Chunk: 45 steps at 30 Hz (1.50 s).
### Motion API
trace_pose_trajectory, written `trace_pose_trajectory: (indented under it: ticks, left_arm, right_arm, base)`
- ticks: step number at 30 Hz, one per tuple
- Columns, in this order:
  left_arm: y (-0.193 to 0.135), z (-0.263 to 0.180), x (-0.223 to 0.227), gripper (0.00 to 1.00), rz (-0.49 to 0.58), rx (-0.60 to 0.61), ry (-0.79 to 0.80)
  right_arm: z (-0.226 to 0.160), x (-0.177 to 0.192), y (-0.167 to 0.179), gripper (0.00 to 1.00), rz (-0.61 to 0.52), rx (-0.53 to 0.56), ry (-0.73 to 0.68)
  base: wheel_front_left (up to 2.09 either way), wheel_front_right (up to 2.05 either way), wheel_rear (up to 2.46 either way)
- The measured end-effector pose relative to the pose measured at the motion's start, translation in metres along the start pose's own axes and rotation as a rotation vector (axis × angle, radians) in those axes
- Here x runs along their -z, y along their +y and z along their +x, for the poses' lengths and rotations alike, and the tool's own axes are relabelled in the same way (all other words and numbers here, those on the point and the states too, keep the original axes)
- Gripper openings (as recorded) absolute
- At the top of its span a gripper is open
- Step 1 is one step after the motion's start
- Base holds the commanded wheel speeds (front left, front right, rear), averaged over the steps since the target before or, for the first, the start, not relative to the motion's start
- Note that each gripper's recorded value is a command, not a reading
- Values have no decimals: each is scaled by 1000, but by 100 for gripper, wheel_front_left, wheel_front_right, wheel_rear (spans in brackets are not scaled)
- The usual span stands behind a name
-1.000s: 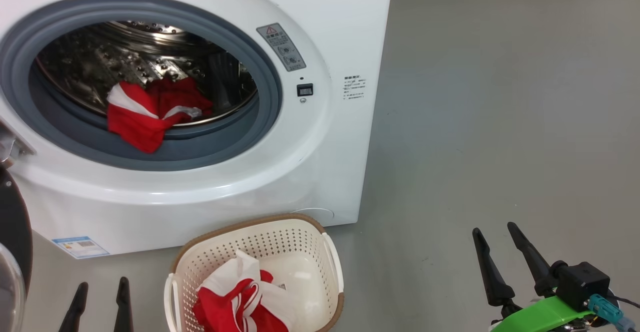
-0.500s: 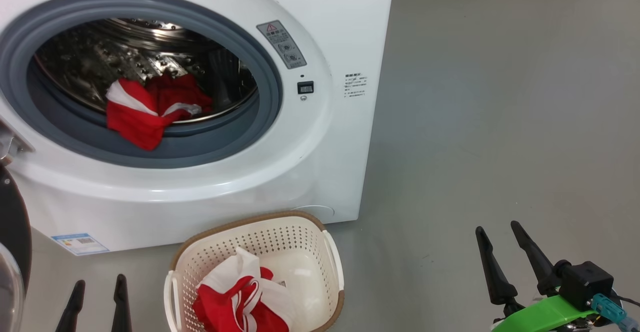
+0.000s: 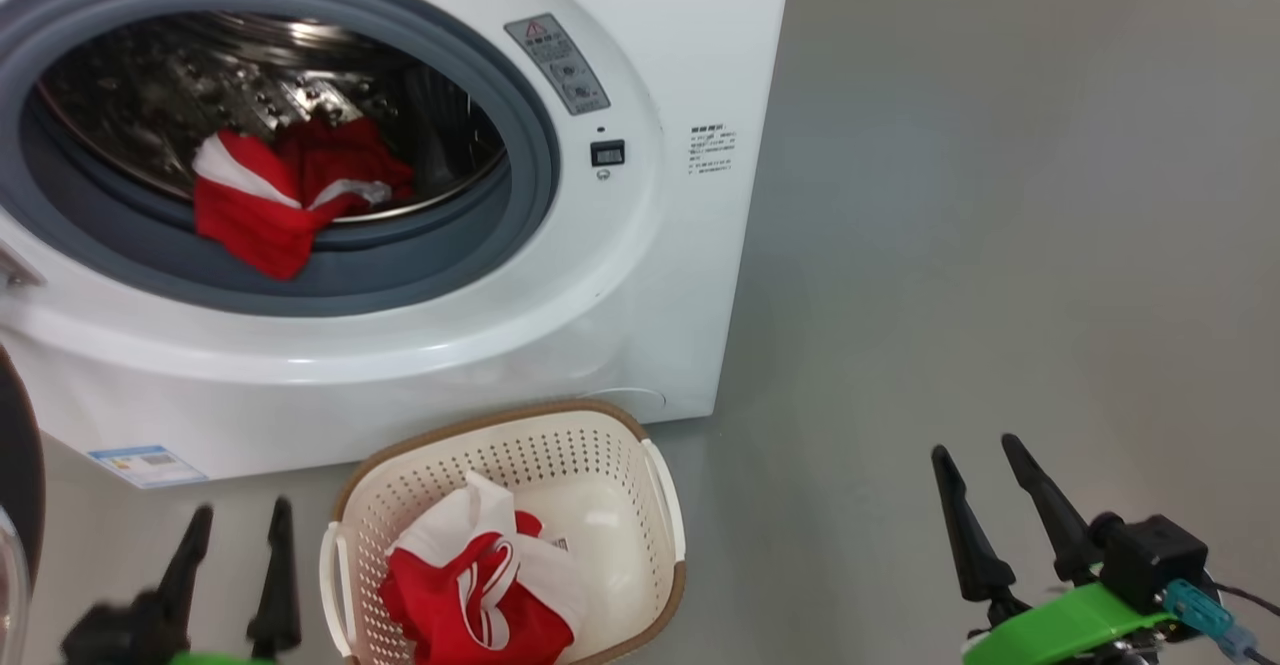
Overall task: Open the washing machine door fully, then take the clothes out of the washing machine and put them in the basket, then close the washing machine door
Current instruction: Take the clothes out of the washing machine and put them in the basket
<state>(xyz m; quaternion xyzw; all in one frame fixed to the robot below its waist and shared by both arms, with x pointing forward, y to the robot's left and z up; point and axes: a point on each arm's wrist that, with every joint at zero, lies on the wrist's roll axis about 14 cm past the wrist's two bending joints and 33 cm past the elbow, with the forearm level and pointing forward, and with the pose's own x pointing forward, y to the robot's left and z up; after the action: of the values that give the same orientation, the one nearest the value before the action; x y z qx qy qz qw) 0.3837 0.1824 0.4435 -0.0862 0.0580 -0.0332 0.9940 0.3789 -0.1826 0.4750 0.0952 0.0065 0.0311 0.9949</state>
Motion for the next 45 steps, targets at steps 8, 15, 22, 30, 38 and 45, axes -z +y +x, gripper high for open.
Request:
trace_pose_trajectory:
  ticks: [8,15,22,30,38,45]
  left_arm:
    - [-20,56,-9,100,61,68,17]
    - [-30,93,-13,100,86,93,41]
    - [-45,133,-19,100,129,138,50]
    - [-42,171,-12,100,208,143,107]
    - [-33,205,-1,100,330,129,176]
    - [-19,230,3,100,389,95,222]
  right_arm:
    - [16,6,9,100,10,-22,10]
    - [26,9,13,100,12,-32,15]
    - [35,15,13,100,21,-28,24]
    - [49,18,9,100,20,-21,24]
    - [60,27,8,100,20,-22,41]
    - [68,31,8,100,24,-27,44]
  base:
    - [0,0,0]
    - [0,0,0]
    - [0,0,0]
    - [0,0,0]
    - [0,0,0]
    - [0,0,0]
